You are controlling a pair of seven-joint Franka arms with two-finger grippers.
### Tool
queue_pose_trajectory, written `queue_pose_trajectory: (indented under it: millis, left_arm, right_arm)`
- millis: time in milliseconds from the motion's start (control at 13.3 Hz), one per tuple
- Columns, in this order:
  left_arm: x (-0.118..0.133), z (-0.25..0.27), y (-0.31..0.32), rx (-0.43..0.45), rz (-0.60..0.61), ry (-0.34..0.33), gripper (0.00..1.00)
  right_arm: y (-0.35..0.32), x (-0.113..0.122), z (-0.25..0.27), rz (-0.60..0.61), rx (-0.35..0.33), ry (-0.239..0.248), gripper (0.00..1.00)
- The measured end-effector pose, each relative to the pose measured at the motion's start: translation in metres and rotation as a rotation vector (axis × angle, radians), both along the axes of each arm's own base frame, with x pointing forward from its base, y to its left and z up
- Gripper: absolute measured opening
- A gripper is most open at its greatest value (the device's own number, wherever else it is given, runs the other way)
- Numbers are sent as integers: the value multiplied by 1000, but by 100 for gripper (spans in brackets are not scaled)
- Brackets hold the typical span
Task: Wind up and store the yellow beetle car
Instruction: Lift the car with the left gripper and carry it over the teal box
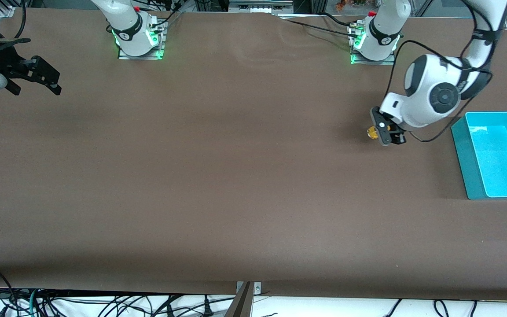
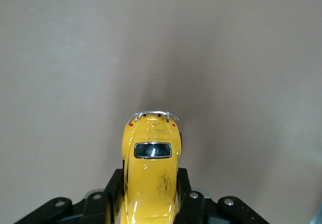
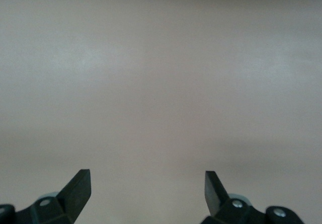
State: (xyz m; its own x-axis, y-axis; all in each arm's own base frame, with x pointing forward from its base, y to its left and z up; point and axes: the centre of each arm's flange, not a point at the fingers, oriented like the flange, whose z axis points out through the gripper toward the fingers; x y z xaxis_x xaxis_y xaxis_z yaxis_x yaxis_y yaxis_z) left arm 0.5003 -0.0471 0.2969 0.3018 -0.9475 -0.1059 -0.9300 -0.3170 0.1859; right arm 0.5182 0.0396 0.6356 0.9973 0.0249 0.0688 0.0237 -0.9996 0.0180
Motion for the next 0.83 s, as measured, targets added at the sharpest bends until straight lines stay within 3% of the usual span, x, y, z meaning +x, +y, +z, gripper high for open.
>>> queue_pose_trajectory:
  millis: [226, 452, 679, 829]
  left_arm:
    - [31, 48, 52, 83, -21, 19, 46]
    - [58, 80, 131, 90, -104, 24, 46]
    - [52, 66, 246, 98, -145, 73, 46]
    - [44, 49, 311, 82, -161, 69, 46]
  right_arm:
    - [0, 0, -1, 0, 0, 1, 100]
    - [0, 0, -1, 0, 0, 2, 100]
    - [0, 1, -1, 0, 0, 3, 100]
    - [0, 1, -2, 0, 0, 5, 100]
